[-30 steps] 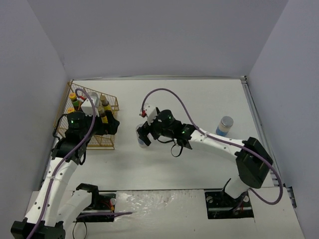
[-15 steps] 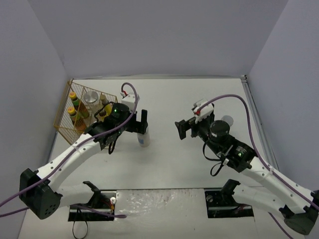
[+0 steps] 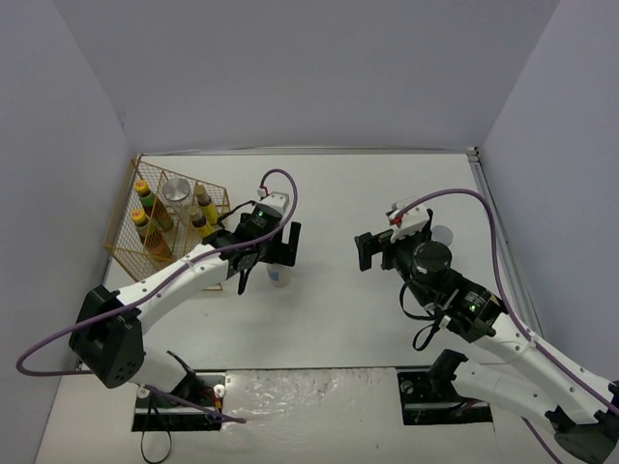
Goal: Organize the condiment bottles
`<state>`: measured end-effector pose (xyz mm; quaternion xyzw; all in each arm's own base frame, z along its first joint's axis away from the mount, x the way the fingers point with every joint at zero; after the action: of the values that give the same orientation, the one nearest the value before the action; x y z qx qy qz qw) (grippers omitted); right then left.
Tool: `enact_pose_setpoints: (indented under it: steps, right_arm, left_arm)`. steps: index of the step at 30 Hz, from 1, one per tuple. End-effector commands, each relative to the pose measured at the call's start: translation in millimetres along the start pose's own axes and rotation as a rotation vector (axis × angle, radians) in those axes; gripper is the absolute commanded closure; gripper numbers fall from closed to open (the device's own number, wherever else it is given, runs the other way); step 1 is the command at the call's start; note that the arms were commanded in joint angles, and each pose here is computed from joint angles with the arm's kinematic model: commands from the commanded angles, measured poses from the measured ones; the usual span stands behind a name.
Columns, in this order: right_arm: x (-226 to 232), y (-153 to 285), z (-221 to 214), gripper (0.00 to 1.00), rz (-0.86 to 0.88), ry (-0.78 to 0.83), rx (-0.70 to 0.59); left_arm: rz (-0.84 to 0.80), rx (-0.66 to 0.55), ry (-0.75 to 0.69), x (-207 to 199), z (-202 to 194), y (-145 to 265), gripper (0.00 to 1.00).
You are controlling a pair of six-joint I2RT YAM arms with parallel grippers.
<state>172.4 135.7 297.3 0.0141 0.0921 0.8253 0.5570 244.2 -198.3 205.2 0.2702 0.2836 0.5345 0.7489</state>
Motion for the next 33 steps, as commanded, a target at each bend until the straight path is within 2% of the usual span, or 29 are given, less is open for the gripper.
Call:
enact_pose_setpoints:
  steps: [1,4,9,13,16,21,25,29,33]
  right_arm:
    - [-2.6,-3.3,9.9,0.00,-0.040,-0.036,-0.049]
    - [-2.2,-3.9,8.5,0.00,-0.038,-0.035,-0.045]
    - [-2.8,-2.3,8.5,0.00,-0.037,-0.038,-0.050]
    - [-3.7,-0.9,8.3,0.00,-0.039,-0.040,-0.053]
    - [-3.1,-1.0,9.4,0.00,-0.033,-0.041,-0.056]
    - [-3.6,-0.1,11.2,0.00,-0.031,-0.047,-0.064]
    - [-4.1,1.2,11.1,0.00,-0.031,-0.048,-0.067]
    - [-5.1,2.9,11.6,0.00,-0.033,-0.052,-0.073]
    - [-5.6,3.8,12.1,0.00,-0.034,-0.053,-0.076]
  left_arm:
    - [0.012,-0.076,0.036,-9.9,25.6,17.7,0.20]
    - [0.014,-0.064,0.027,-12.3,24.5,20.1,0.33]
    - [0.020,-0.060,0.028,-9.6,28.3,41.3,0.77]
    - [0.043,-0.082,0.028,-1.4,36.8,76.6,0.95]
    - [0.085,-0.131,0.034,9.1,49.9,110.8,0.99]
    - [0.181,-0.247,0.082,37.0,82.0,166.9,1.00]
    - [0.297,-0.312,0.168,78.8,103.5,192.7,1.00]
    - [0.386,-0.377,0.238,110.7,125.6,207.7,1.00]
    - [0.429,-0.410,0.286,133.3,143.7,203.7,1.00]
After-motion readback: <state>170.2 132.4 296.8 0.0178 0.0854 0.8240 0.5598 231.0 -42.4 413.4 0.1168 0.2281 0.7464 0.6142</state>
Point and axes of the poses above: each gripper's point midway between its finger pads, its own y axis back along the fingers, its own x axis along the line the jaws close on, z = x × y, the point moved 9 cm from there along y, back along the fingers, and after that the axes turned 2 degrees about y, right-handed, at the moved point
